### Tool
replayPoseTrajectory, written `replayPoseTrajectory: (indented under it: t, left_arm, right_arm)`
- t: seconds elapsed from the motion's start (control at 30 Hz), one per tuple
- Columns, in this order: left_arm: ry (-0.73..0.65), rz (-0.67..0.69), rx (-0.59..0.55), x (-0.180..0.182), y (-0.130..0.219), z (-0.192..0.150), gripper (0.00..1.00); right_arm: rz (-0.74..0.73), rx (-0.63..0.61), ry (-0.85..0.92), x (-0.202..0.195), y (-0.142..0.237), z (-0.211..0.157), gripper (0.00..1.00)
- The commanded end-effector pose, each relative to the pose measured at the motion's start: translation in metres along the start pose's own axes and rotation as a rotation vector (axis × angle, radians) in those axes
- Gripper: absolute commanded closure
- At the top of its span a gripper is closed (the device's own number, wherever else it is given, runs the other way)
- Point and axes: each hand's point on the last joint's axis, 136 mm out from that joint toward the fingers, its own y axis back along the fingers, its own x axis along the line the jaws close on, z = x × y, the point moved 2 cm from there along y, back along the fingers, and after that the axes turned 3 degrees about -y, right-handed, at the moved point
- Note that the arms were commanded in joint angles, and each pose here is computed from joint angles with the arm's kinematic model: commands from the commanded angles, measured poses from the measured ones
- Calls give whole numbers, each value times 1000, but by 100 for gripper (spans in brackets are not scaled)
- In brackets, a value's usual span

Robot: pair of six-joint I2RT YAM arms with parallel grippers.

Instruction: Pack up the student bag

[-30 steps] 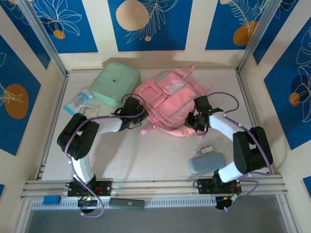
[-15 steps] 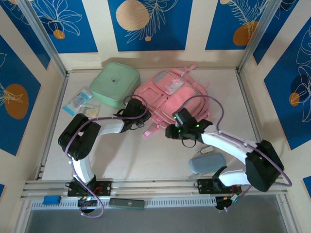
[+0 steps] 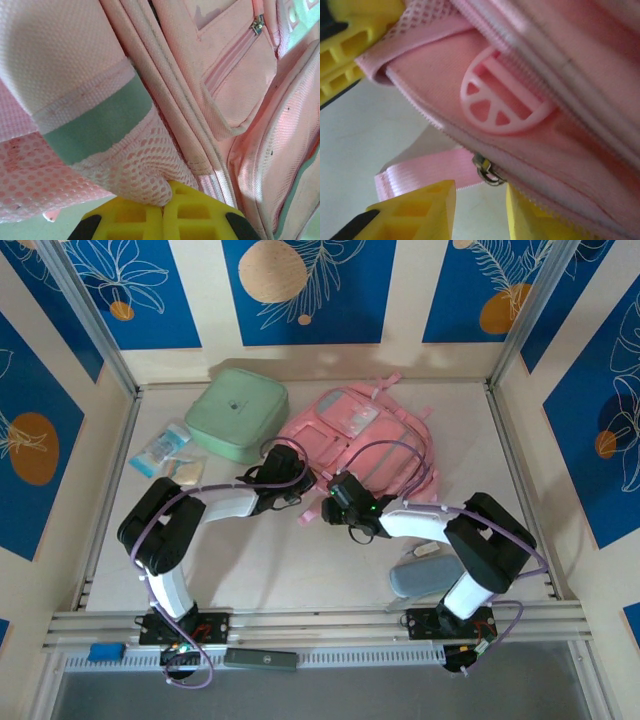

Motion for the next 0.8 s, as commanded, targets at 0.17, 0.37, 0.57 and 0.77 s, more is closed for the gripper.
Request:
replayPoseTrajectory:
  t: [0.17, 0.37, 0.57, 0.77]
  left_arm:
    - [-79, -119, 25, -53, 20, -4, 100]
    - [-91, -127, 28, -60, 22, -9, 100]
    - [-106, -133, 30, -67, 24, -12, 100]
    - [-133, -105, 13, -66, 27, -9, 100]
  right_arm:
    - [-49, -193, 85, -12, 0, 31, 66]
    - [-71, -283, 186, -7, 4, 52, 65]
    - [14, -331, 218, 2, 6, 59, 65]
    - [13, -334, 240, 4, 12, 61, 75]
